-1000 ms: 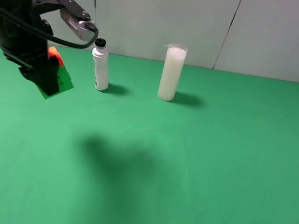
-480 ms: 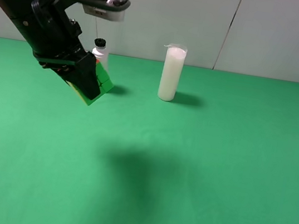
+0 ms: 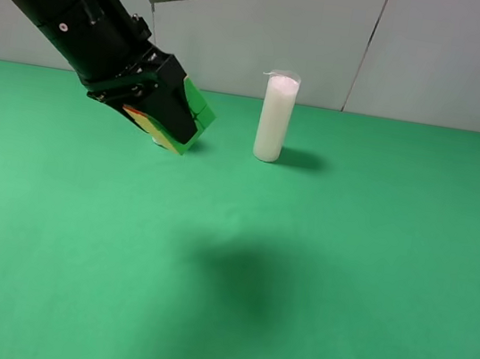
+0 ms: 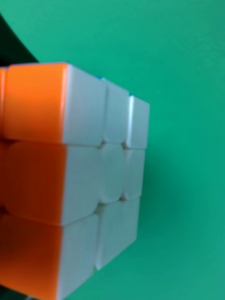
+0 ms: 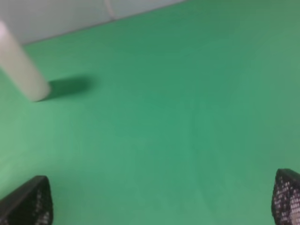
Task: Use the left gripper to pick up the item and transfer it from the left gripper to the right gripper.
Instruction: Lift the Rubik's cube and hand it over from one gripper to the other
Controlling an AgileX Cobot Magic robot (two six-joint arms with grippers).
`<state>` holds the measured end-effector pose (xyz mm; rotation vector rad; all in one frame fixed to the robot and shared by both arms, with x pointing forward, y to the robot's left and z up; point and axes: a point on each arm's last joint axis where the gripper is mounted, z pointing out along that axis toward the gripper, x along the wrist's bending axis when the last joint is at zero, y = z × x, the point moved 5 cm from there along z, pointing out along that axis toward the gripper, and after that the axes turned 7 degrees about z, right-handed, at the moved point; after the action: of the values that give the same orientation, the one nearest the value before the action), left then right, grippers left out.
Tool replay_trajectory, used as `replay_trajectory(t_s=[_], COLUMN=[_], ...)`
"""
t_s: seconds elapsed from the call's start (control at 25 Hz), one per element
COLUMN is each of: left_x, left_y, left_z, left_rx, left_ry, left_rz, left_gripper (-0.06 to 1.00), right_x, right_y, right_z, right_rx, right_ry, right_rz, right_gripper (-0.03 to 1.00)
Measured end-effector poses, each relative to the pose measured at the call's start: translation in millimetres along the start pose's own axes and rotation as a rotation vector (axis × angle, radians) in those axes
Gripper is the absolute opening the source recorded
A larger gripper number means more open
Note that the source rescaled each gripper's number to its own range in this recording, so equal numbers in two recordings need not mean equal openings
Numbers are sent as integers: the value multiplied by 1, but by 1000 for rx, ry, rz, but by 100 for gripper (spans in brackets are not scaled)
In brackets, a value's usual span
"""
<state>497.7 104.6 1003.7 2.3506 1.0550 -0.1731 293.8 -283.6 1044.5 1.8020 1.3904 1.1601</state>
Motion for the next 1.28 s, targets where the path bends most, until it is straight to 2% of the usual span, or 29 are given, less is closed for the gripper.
replay_trajectory(t_s=[0.16, 0.36, 0.88, 1.12, 1.28], left_x=[-9, -21, -39, -39, -42], left_y=[6, 14, 24, 32, 38], left_z=[0, -2, -4, 20, 33], left_rx=[-43, -98, -149, -149, -170], left_ry=[-67, -152, -304, -426, -535], left_rz=[-23, -56, -114, -170, -195], left_gripper=[0, 0, 0, 0, 0], right_x=[15, 33, 65, 76, 89], right_y=[22, 39, 43, 45, 43], right_z=[14, 32, 52, 64, 75], right_rx=[40, 32, 53, 34, 39], right_ry=[74, 192, 411, 460, 504], right_rz=[-40, -77, -332, -432, -494], right_gripper=[100, 100, 100, 100, 100])
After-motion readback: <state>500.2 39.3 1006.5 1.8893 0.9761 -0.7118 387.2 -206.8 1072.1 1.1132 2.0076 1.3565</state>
